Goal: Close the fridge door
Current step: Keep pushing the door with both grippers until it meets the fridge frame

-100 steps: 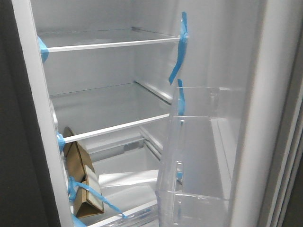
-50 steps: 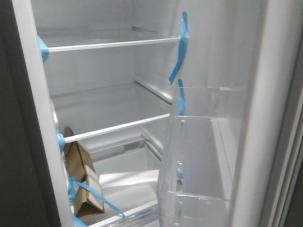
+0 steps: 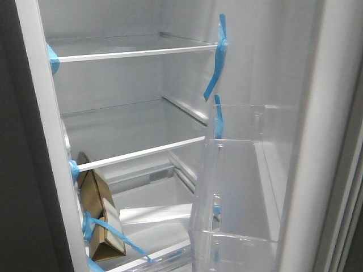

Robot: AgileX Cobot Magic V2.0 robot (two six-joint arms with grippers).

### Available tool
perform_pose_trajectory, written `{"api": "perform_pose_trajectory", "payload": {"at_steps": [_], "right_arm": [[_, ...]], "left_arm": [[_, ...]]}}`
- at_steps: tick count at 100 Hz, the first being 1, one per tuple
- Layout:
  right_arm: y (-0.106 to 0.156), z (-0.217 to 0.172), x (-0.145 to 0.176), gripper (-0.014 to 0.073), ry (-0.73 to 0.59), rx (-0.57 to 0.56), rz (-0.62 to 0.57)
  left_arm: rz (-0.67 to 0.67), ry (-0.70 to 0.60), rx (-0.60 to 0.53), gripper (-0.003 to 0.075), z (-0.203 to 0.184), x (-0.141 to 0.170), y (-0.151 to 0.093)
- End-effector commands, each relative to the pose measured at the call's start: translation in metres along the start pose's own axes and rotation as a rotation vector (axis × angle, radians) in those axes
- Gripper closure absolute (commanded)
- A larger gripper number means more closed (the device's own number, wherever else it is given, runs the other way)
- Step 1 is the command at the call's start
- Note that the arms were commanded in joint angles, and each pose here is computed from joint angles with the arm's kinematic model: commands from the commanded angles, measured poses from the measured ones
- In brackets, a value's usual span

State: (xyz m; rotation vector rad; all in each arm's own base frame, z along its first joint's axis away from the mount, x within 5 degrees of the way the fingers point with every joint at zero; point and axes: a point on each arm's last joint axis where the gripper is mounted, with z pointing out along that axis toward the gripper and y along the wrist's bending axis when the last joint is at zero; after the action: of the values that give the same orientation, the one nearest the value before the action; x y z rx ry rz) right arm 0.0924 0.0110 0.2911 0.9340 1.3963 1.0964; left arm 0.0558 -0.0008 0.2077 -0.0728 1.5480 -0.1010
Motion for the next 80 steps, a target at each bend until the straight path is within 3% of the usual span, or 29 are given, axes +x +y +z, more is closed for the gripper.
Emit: {"api": "perform_pose_trajectory", "payload": {"at_steps": [1, 45, 80], "right_arm": [[0.019, 0.007, 0.000, 0.0666, 0.056, -0.026, 0.102], [0.057, 0.030, 0.007, 0.0666, 0.269, -0.045, 0.139], [0.096, 0.062, 0.007, 0.0666, 0.433, -0.032, -0.065]], "left_arm": [[-0.008, -0.064, 0.013, 0.0740, 0.000, 0.005, 0.000], [-0.008, -0.064, 0.013, 0.0740, 0.000, 0.005, 0.000], [-0.008, -0.064, 0.013, 0.0740, 0.000, 0.005, 0.000]]}}
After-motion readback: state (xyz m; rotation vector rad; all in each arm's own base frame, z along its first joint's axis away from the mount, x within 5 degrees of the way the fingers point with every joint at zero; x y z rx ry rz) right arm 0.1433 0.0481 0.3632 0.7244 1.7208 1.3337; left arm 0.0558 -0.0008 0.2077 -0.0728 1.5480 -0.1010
